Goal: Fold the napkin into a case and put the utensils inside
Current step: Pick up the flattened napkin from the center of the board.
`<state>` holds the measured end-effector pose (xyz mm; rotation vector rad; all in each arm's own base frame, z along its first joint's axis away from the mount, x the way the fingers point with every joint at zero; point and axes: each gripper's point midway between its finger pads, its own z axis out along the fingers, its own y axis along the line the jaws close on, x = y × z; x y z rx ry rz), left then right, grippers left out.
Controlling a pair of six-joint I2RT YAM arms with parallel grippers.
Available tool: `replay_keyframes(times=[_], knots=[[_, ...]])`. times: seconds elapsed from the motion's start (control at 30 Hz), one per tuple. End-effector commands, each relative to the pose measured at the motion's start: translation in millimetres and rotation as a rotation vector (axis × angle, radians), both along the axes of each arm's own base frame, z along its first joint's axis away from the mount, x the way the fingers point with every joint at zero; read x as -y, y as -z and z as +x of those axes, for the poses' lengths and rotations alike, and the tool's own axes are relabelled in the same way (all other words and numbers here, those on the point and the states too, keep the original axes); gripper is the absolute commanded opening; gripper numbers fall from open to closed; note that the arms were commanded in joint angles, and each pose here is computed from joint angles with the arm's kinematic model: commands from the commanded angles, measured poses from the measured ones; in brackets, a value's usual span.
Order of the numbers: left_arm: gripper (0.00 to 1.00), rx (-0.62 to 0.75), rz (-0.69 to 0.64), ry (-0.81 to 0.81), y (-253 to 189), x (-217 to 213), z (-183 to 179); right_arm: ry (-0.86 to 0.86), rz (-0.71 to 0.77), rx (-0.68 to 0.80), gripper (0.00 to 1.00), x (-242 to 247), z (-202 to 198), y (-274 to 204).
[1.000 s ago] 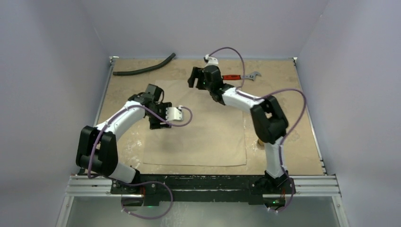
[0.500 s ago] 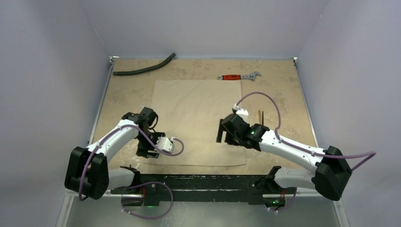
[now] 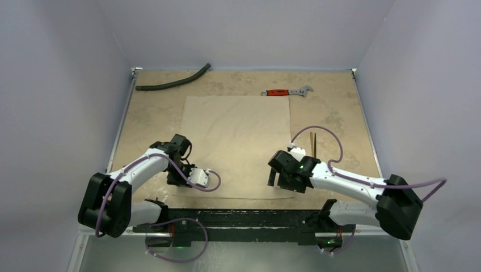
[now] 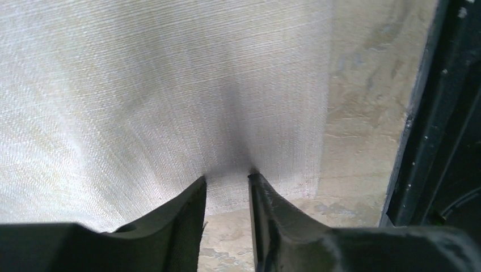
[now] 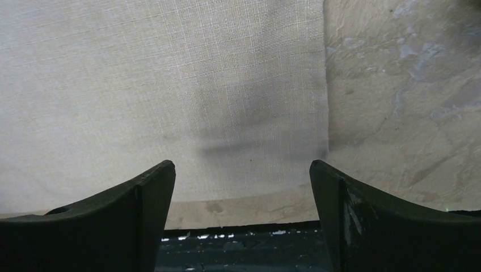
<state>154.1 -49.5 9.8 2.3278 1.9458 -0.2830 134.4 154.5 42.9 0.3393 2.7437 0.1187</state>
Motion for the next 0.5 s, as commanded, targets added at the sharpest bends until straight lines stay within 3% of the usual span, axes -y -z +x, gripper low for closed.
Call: replay_keyframes(times=[0.0, 0.1, 0.2, 0.23, 0.37, 0.47], knots=[[0.26, 0.033, 0.003, -0.073, 7, 2, 14, 0.020, -0.022, -0.015, 0.90, -4, 0, 23], [0.17, 0.041, -0.018, -0.120, 0, 4, 25, 0.016, 0.001, 0.014, 0.81, -9, 3, 28], [0.07, 0.052, -0.037, -0.155, -6, 4, 35, 0.022, 0.030, 0.059, 0.67, -11, 9, 26], [0.01, 0.055, -0.043, -0.167, -8, 4, 38, 0.022, 0.033, 0.063, 0.59, -11, 8, 27], [0.00, 0.064, -0.075, -0.205, -23, 7, 50, 0.034, 0.037, 0.092, 0.20, -14, 15, 22], [0.00, 0.065, -0.106, -0.229, -41, 11, 58, 0.032, 0.021, 0.165, 0.00, -20, 34, -4]])
